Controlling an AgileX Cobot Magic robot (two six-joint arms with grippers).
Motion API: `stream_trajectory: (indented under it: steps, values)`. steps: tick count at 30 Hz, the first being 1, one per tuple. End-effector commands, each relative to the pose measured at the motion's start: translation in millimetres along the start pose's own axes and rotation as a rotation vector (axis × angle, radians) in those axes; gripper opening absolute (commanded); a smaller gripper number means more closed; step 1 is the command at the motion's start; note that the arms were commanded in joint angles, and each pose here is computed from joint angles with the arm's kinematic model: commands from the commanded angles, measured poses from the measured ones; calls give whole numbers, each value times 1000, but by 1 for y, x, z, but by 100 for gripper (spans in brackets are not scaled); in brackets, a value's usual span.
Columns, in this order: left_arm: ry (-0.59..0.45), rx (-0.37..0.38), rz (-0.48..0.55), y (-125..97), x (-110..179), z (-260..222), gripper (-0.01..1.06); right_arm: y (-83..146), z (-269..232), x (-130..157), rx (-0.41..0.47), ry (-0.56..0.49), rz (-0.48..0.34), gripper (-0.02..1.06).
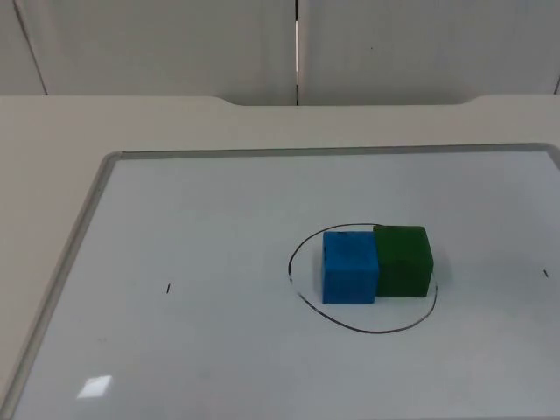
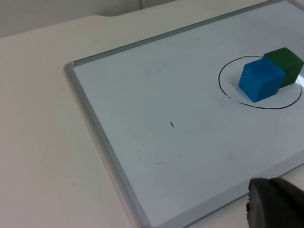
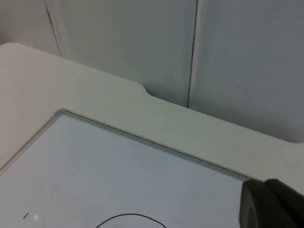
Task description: Push the two cubes into the marked area.
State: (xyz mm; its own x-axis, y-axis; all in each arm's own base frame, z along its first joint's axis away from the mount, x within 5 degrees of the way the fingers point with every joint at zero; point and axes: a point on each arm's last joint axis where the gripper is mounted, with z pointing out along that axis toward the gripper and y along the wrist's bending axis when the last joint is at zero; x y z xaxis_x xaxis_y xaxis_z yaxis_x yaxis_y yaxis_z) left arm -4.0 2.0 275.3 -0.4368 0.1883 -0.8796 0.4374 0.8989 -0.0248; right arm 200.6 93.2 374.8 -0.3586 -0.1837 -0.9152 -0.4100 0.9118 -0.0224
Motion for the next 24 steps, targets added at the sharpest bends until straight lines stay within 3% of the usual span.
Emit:
stream_trajectory:
  steps: [1,24]
  values:
    - [-1,-10,2,1,1,0,0,0,-7,5,-2,-3,-13,0]
    - [-1,-8,1,1,1,0,0,-4,-117,101,10,-81,2,0]
